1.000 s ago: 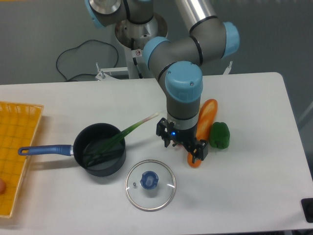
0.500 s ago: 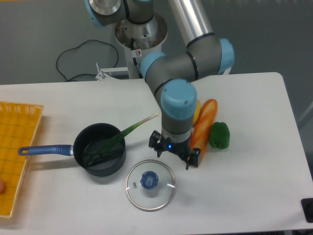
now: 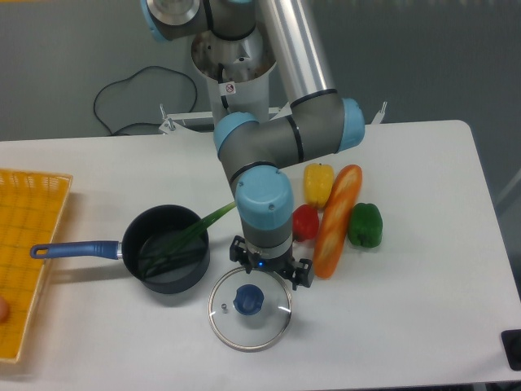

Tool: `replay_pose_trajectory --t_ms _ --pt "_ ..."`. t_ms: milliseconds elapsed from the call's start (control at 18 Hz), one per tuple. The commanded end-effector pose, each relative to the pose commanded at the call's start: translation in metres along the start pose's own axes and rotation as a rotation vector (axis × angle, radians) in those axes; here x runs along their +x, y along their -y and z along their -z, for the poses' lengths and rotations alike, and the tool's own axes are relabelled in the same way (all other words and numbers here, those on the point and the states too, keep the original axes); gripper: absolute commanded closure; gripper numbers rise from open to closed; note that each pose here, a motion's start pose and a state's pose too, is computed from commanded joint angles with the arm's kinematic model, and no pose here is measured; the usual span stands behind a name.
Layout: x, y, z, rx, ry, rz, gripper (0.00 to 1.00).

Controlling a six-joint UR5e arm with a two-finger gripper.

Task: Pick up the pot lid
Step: 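Position the open gripper above the blue knob of the glass lid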

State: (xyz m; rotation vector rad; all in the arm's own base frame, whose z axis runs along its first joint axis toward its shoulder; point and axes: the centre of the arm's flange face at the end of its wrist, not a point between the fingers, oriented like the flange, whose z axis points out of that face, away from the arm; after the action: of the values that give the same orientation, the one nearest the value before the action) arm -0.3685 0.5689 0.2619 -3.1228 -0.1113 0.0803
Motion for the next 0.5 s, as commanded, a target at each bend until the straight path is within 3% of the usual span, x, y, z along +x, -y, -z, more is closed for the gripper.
replay_pose_trajectory --t_ms 500 --pt "0.008 0.009 -0.020 0.009 -0.058 0.046 0.00"
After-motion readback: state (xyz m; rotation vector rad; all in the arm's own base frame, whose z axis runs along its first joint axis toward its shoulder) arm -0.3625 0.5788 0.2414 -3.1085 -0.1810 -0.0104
